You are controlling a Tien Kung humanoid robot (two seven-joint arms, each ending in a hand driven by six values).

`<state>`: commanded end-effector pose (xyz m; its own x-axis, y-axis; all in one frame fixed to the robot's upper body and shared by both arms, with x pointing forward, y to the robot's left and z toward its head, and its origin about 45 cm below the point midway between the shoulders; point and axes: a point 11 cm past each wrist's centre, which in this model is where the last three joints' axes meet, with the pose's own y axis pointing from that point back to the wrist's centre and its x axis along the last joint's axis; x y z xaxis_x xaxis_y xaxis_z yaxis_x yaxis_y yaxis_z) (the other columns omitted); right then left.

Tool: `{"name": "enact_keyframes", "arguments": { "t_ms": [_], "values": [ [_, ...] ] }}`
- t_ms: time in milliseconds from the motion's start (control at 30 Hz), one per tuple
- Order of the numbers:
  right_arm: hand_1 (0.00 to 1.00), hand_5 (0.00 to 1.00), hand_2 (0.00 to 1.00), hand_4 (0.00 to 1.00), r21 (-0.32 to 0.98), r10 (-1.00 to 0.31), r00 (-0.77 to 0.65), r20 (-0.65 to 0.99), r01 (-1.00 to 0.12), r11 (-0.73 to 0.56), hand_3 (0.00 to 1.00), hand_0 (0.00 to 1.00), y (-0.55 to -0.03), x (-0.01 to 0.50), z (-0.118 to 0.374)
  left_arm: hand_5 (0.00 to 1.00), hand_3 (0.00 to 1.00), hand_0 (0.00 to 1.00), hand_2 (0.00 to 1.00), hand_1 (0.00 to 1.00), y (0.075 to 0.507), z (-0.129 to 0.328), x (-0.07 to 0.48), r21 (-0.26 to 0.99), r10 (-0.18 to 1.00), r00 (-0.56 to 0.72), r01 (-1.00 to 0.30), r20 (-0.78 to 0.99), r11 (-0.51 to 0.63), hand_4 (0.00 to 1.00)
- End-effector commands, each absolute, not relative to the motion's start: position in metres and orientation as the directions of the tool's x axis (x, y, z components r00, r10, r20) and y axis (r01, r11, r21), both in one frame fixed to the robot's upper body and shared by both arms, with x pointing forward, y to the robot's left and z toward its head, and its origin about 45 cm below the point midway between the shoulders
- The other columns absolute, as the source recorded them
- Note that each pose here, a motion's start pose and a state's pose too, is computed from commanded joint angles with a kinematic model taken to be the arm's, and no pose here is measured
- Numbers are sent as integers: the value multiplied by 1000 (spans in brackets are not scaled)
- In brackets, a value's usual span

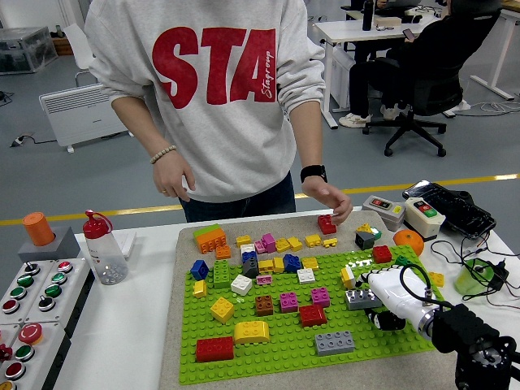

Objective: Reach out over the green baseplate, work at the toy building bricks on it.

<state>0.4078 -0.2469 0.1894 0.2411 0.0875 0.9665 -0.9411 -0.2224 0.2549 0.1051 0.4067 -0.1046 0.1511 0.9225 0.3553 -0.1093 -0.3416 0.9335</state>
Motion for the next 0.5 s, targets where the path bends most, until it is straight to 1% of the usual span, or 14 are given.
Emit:
{"name": "enact_keyframes", "arguments": {
  "t_ms": [500],
  "values": [
    [749,240,755,604,262,101,246,964,-945,-196,719,714,-250,418,191,998,576,656,674,687,408,-103,109,932,922,146,-117,358,-343,287]
  ]
}}
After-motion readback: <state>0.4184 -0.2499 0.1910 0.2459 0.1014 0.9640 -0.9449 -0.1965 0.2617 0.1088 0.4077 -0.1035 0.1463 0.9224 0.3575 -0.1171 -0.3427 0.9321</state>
